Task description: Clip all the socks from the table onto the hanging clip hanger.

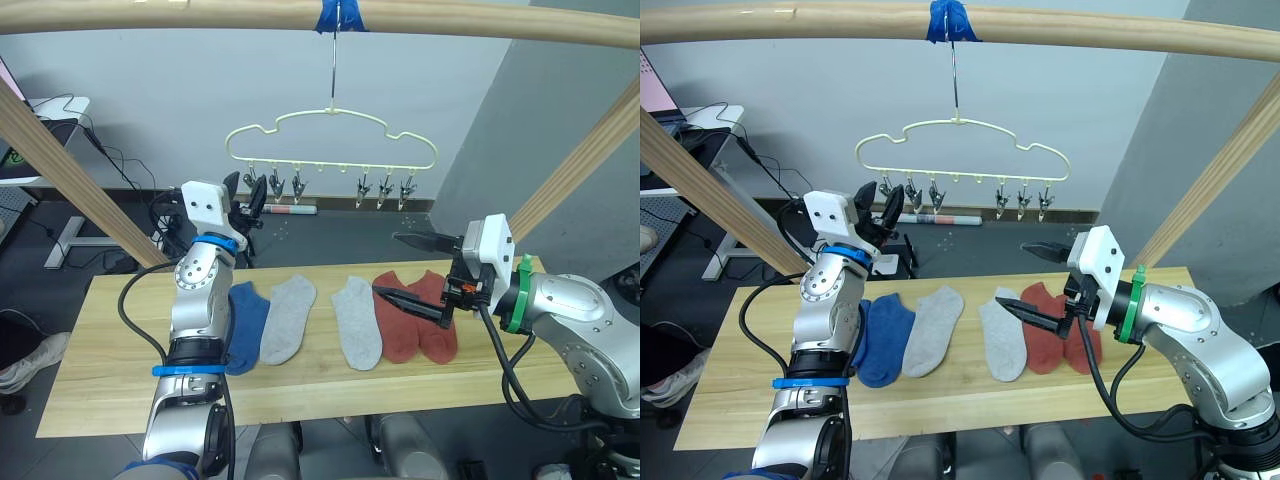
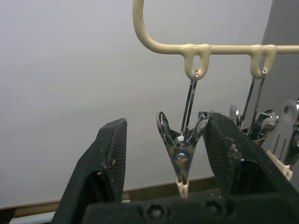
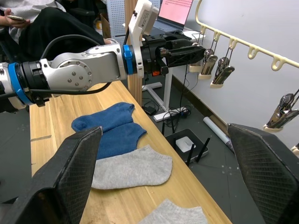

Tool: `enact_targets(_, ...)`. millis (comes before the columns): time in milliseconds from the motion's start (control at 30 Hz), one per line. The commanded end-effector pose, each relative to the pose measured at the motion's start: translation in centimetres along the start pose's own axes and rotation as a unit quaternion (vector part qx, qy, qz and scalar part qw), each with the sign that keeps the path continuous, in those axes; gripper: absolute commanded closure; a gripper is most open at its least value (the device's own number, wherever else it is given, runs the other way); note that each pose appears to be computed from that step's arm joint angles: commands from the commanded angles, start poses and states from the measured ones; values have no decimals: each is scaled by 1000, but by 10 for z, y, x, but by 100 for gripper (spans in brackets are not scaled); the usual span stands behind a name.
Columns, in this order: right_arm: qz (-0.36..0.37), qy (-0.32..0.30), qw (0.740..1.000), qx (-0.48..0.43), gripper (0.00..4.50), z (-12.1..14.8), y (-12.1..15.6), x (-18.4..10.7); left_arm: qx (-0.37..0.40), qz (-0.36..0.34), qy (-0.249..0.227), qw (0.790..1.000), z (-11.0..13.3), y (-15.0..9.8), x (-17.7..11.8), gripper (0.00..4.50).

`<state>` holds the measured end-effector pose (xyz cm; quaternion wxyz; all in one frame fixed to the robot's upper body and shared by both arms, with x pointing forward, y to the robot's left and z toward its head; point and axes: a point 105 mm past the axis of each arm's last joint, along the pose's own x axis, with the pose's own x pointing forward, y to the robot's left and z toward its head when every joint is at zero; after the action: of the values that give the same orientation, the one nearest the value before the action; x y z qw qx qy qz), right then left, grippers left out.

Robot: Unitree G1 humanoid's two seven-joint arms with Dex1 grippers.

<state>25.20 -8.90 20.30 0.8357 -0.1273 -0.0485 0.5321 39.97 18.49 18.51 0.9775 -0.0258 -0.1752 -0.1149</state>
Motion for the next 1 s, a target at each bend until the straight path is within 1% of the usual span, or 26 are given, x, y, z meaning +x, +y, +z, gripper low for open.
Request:
enact_targets(33, 2, -11, 1000, -15, 0, 7, 1, -1, 16, -5, -30, 999, 20, -3, 5, 197)
enact_targets(367, 3, -11, 1000, -16, 0, 7, 0, -1, 13, -8, -39, 999, 24, -5, 7, 197)
enact_targets(467, 2, -11, 1000, -15, 0, 7, 0, -1, 8, -12, -38, 999, 23, -6, 7, 253)
enact_targets(600, 3, -10, 1000, -14, 0, 7, 1, -1, 5, -17, -39, 999, 23, -9, 6, 371)
enact_targets(767, -2, -4, 1000, -11, 0, 2, -1, -1, 15, -20, -47, 999, 28, -10, 7, 438)
enact_targets(800, -9, 6, 1000, -8, 0, -4, -3, -2, 19, -21, -49, 998, 31, -9, 6, 445)
enact_targets(900, -39, 57, 998, 1, 0, -34, -7, -6, 28, -22, -53, 998, 36, -8, 5, 447)
enact_targets(967, -86, 99, 991, 20, 0, -61, -16, -12, 35, -24, -50, 998, 37, -8, 3, 447)
enact_targets(1000, -121, 117, 985, 34, 0, -75, -22, -17, 39, -26, -48, 998, 37, -9, 1, 447)
